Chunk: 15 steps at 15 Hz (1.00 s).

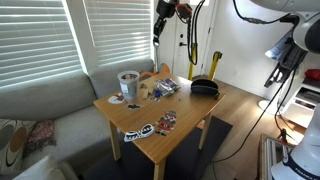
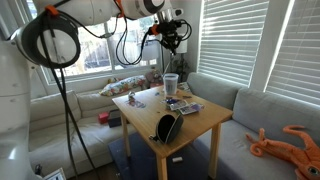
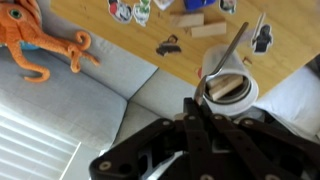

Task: Remove the silver spoon from the silver cup and put it on the brown table

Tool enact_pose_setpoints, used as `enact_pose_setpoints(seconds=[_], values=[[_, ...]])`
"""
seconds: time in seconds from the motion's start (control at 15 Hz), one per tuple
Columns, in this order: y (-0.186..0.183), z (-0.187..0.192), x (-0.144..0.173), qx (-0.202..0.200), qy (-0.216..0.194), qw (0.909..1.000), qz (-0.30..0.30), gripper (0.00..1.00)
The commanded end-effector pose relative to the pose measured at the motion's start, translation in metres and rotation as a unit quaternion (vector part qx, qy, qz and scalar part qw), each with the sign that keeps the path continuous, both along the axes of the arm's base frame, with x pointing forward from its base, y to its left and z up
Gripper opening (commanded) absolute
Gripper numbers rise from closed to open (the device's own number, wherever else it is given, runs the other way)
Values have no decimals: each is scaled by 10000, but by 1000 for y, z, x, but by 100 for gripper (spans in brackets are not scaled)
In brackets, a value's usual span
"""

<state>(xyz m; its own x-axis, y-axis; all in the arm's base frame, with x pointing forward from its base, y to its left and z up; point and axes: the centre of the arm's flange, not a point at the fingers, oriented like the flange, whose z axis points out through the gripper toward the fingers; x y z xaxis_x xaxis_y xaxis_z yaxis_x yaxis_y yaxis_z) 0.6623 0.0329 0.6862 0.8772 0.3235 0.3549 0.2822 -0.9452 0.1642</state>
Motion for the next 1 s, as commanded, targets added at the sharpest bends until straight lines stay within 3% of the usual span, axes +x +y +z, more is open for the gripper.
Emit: enact_pose_setpoints(seconds=[0.0, 0.27, 0.53, 0.6, 0.67, 0.8, 0.93], values=[[-17, -91, -18, -86, 1008, 9948, 142, 1], [12, -184, -9, 51, 2064, 9768, 560, 1], [34, -214, -7, 342, 2926, 9496, 1068, 1], [35, -215, -8, 434, 3089, 9429, 1166, 13], [35, -217, -12, 483, 3363, 9325, 1222, 32], [33, -219, -17, 521, 3829, 9145, 1196, 44], [18, -199, -20, 710, 3508, 9284, 999, 58]])
